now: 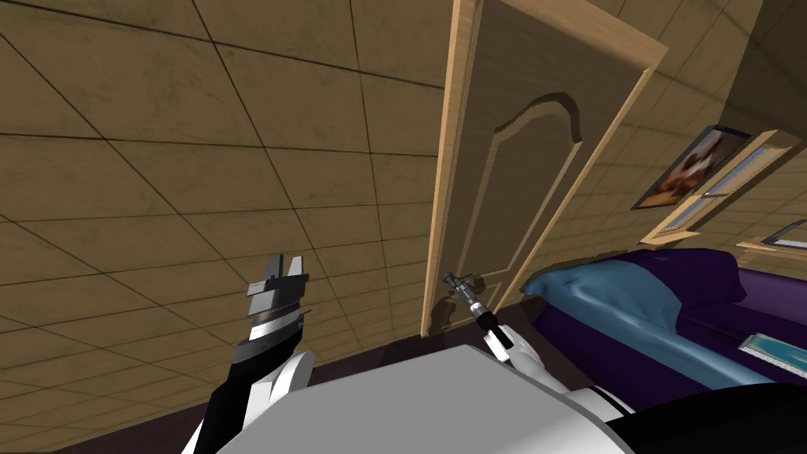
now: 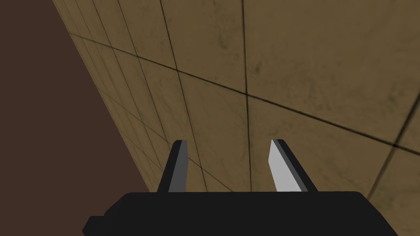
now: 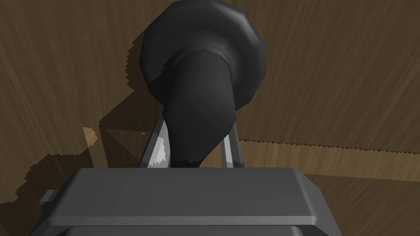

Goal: Pull the door open

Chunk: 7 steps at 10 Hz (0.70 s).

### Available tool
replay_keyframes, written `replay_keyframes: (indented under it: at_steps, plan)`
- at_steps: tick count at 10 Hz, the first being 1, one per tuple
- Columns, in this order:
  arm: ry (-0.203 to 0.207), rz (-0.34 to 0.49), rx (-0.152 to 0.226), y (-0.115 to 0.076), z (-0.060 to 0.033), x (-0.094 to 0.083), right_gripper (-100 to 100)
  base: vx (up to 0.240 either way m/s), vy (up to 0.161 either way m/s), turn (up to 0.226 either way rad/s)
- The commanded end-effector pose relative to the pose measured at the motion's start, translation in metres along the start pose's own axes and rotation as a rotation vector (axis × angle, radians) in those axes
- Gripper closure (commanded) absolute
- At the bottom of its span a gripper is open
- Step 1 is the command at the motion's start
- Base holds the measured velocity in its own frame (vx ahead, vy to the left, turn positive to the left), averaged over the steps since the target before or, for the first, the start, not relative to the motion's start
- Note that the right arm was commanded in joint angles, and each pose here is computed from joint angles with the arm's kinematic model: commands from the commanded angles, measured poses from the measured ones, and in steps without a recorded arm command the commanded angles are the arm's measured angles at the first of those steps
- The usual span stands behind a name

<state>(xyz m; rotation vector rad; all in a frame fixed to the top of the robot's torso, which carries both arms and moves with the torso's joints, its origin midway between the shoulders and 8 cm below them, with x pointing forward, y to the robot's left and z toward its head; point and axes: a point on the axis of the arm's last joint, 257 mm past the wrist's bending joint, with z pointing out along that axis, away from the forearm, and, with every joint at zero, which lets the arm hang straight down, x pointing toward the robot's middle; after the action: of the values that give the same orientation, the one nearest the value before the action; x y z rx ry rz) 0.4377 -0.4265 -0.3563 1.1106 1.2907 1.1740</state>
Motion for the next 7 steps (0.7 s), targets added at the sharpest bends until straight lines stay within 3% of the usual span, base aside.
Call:
replay_keyframes:
  at_steps: [1,2,3,7]
  plan:
    - [0.000,-0.002,-0.002,0.001,0.0000,0.000,100,-0.009,-0.001,-0.005]
    - [0.000,-0.002,-0.002,0.001,0.0000,0.000,100,0.000,0.000,0.000]
    - [0.010,-0.001,0.000,-0.001,-0.0086,-0.003,100,-0.093,-0.059,0.179]
    - [0.034,-0.004,-0.005,-0.001,-0.0258,-0.010,100,-0.179,-0.076,0.156]
